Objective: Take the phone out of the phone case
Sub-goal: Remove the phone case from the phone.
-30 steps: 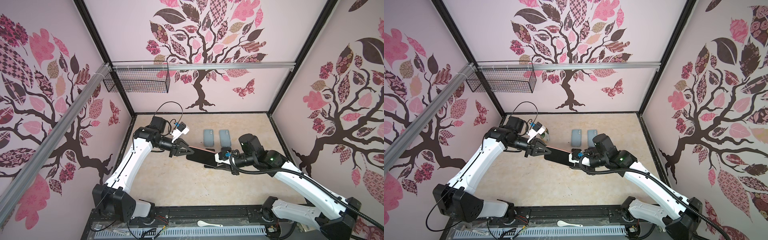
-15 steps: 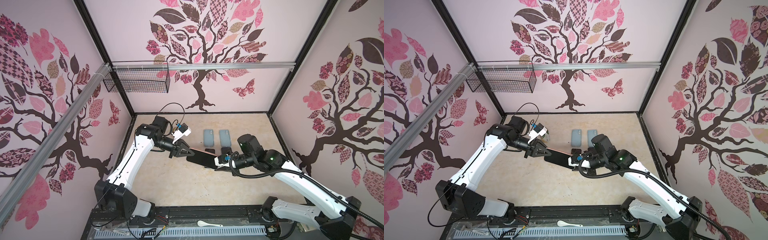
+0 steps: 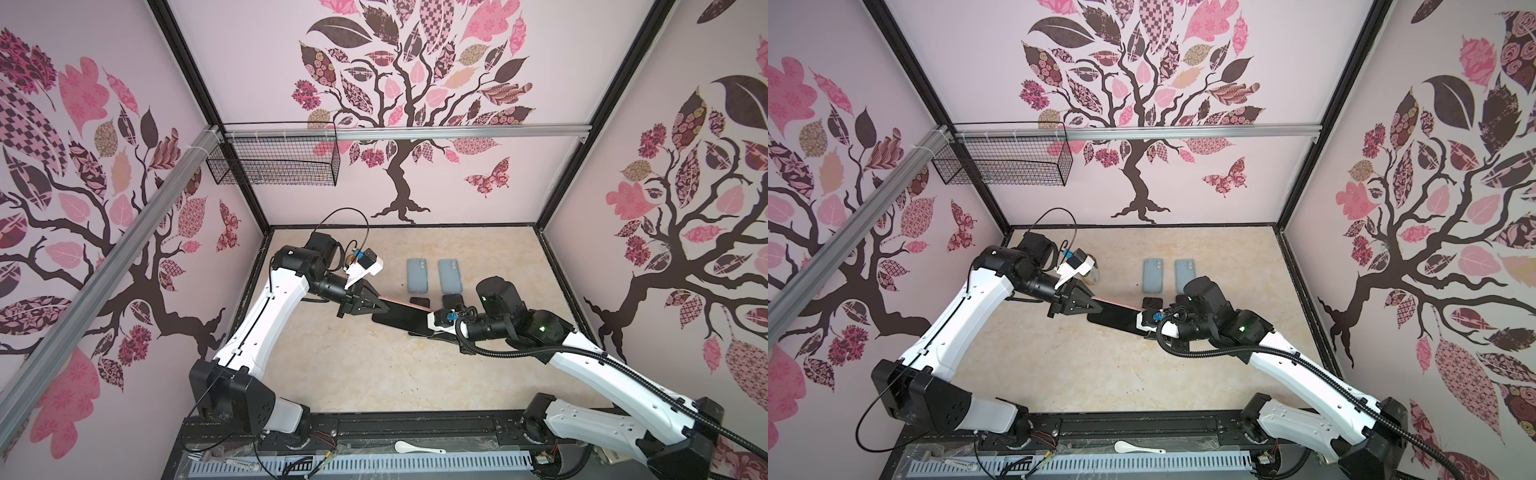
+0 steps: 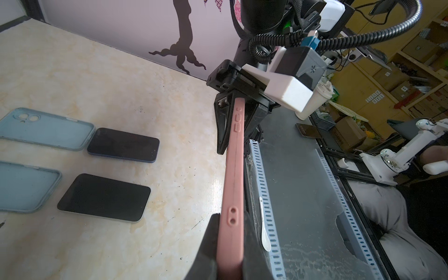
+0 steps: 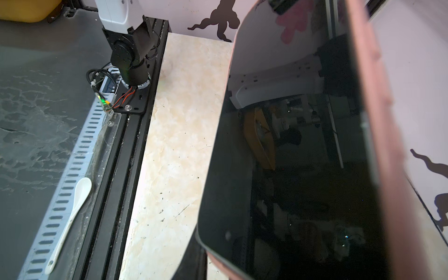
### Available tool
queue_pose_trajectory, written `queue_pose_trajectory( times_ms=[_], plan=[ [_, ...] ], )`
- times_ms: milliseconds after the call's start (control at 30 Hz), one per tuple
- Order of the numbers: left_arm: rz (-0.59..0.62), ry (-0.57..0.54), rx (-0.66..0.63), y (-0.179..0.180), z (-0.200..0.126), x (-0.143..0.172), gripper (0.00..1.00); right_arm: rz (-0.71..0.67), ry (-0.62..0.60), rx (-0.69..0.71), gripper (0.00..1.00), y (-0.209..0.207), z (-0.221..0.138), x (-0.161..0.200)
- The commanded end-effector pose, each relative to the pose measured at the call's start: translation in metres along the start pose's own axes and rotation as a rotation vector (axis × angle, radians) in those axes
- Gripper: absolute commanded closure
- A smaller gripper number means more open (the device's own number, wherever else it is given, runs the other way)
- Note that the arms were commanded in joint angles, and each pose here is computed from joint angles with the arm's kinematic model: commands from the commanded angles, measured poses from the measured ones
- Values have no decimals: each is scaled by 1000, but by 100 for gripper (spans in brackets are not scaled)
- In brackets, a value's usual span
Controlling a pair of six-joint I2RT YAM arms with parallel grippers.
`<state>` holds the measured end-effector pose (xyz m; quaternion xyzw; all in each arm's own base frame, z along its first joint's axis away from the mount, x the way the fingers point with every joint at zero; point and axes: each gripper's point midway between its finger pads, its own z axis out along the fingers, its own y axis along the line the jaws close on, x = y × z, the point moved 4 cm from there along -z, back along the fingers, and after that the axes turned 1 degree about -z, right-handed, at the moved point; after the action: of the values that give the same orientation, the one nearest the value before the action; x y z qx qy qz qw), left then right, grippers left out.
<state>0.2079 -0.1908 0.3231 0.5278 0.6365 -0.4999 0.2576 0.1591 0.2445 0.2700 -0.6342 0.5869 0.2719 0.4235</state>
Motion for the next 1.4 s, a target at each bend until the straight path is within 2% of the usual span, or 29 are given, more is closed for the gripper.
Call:
queue_pose_trajectory(
  times_ms=[0,267,433,700,900,1367],
  plan=[
    [-11,58,51,-4,15,8,100,-225,-485,189,100,-28,-51,-121],
    [-5,60,87,-10,17,7,100,-188,-594,158,100,-31,-69,-129],
    [-10,69,105,-11,19,7,100,-365,-528,145,100,-25,-66,-124],
    [-31,119,166,-11,31,9,100,-480,-459,154,100,-27,-63,-122],
    [-48,128,182,-9,33,10,100,-548,-481,133,100,-21,-66,-127],
    [-37,146,202,-14,37,10,100,-418,-442,259,100,-41,-66,-124]
  ],
)
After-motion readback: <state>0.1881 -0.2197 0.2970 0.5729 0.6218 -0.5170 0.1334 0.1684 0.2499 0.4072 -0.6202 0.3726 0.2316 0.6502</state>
